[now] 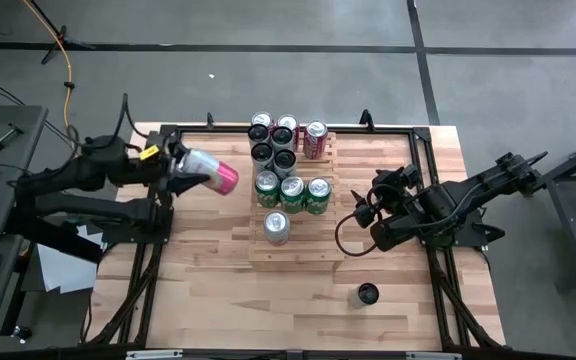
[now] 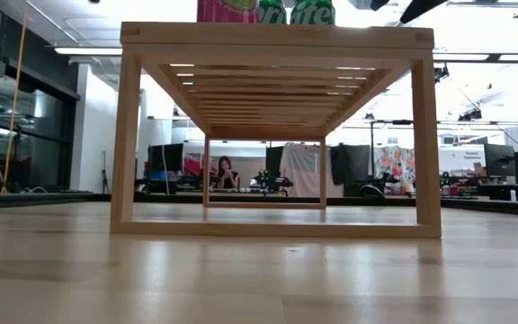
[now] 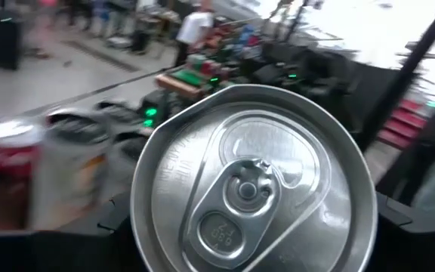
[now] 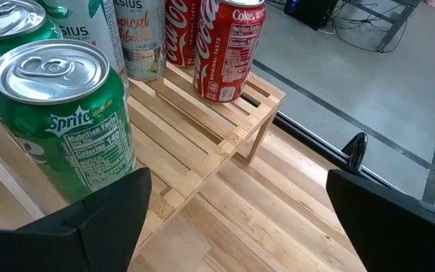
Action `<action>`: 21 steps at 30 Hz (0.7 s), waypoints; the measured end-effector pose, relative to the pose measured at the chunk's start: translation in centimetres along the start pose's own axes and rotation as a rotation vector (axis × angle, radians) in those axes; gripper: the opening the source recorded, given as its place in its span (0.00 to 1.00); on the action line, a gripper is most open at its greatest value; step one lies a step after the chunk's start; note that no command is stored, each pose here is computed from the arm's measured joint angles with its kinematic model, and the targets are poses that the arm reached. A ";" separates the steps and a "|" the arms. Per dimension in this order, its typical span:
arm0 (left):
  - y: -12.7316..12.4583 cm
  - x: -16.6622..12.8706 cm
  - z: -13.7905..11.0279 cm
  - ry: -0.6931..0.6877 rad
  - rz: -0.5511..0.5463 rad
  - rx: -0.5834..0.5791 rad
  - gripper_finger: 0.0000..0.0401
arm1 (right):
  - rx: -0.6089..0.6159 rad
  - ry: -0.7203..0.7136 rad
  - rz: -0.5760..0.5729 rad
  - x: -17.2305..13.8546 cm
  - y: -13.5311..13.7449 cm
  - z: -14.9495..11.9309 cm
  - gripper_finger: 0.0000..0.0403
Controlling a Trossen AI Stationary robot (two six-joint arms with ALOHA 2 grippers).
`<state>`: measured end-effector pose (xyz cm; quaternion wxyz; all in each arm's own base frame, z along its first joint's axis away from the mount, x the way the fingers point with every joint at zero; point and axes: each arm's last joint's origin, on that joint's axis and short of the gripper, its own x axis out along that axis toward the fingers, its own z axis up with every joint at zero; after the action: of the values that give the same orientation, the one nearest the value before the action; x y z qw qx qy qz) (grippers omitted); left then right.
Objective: Place canned beverage on shelf
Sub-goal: Align the pink soda can with the other pink soda can on the shelf
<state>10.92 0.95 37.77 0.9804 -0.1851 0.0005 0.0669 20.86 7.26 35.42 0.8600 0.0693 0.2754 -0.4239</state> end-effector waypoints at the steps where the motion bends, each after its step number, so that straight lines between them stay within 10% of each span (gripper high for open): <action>1: -0.3 0.5 0.0 -0.004 -0.026 0.008 0.70 | 0.002 0.000 0.001 0.0 0.0 0.0 0.96; 10: -4.7 6.2 0.6 -0.006 -0.203 0.125 0.70 | 0.011 -0.004 0.009 0.0 0.1 0.1 0.96; 21: -11.2 13.7 2.6 0.133 -0.112 0.399 0.70 | 0.018 -0.007 0.013 0.0 0.2 0.1 0.96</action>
<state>25.86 -6.59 43.92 0.9976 0.0088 0.0680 -0.0013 21.03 7.34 35.50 0.8630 0.0775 0.2681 -0.4211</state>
